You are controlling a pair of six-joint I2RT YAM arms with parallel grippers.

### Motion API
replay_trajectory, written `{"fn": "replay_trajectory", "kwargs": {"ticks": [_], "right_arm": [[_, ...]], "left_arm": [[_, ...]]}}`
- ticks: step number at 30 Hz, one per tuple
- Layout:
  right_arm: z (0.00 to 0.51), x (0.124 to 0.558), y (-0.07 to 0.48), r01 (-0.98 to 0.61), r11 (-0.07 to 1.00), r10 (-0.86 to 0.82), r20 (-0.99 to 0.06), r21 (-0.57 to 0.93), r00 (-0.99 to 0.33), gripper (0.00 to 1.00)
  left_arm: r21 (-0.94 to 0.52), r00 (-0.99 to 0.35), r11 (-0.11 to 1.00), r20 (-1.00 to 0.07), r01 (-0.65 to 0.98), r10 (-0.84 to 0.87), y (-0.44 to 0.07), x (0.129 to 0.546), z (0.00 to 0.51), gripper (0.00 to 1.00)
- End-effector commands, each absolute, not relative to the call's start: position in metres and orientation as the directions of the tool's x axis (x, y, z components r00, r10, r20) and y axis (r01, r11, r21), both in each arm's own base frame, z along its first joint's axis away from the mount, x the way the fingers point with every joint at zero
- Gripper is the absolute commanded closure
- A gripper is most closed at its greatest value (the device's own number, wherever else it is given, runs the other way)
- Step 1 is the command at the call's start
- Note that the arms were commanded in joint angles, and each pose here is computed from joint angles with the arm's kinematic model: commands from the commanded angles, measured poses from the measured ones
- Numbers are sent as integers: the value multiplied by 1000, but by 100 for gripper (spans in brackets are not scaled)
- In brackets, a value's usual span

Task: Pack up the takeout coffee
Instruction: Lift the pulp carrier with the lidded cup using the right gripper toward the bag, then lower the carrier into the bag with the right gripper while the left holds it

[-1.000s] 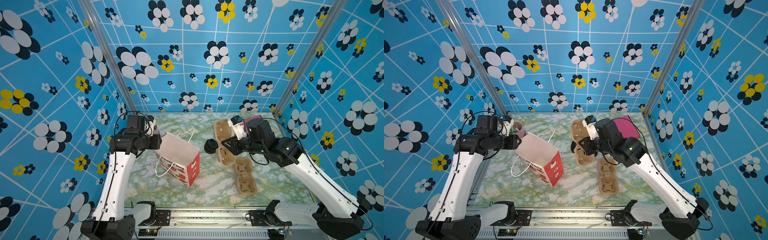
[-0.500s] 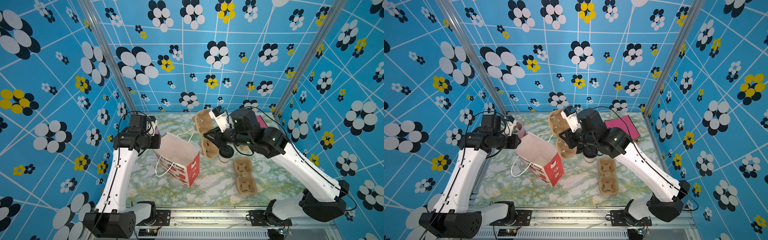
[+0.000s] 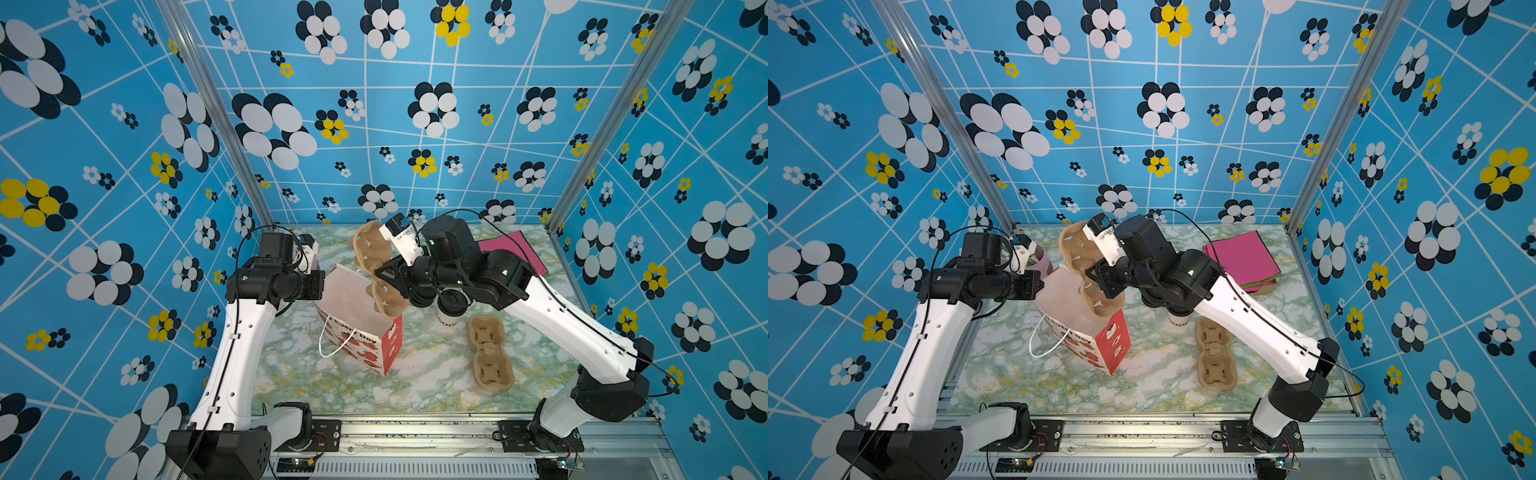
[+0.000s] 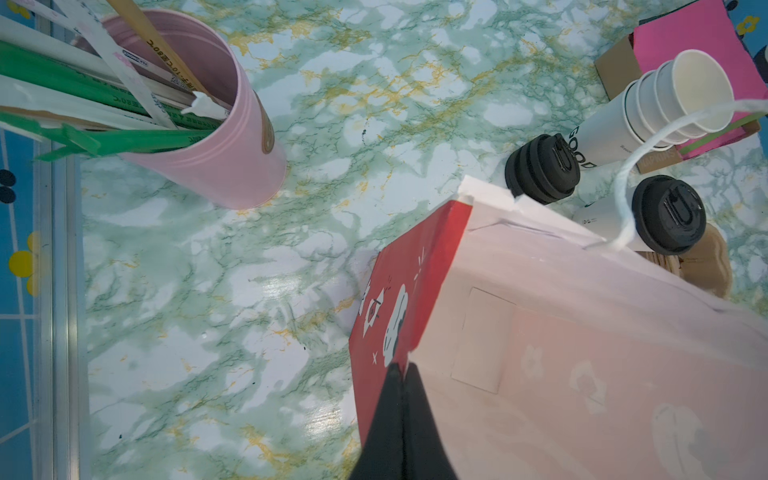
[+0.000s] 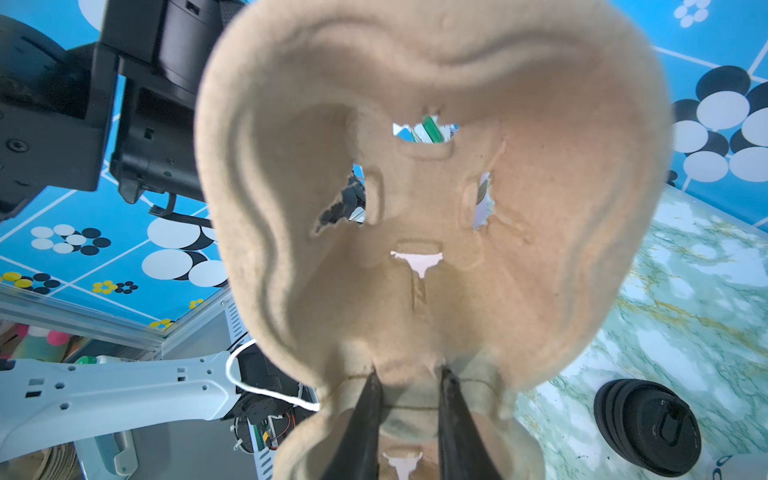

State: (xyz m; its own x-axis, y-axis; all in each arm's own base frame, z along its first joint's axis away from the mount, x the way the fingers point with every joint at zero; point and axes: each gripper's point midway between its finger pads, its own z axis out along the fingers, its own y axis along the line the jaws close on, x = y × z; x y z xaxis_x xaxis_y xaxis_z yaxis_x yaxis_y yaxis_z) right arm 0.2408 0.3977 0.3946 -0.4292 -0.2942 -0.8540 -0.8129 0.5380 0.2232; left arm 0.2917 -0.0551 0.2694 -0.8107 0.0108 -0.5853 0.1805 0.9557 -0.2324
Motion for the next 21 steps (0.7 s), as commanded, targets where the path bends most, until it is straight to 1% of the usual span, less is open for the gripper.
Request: {"fn": "replay_trajectory", "kwargs": {"ticks": [1,8,15,21], "right_arm": [[414,237,404,-834,510,-262,-885,212,-385,80],[411,233,414,-844,494,-272,-885,208,-378,79],[397,228,428,-857,479,-314,-875,190,-370,79],[370,233,434,-862,484,-384,-848,153,-366,80]], "left_arm": [[-323,-808,927,-588,192,-37,-67,282,275,100],[-427,-797,881,-594,201,-106,-82,273,282,100],[-451,-804,870,-583,199,-118,-85,270,280,100],[-452,-807,869,-580,201,-115,-85,269,278,100]]}}
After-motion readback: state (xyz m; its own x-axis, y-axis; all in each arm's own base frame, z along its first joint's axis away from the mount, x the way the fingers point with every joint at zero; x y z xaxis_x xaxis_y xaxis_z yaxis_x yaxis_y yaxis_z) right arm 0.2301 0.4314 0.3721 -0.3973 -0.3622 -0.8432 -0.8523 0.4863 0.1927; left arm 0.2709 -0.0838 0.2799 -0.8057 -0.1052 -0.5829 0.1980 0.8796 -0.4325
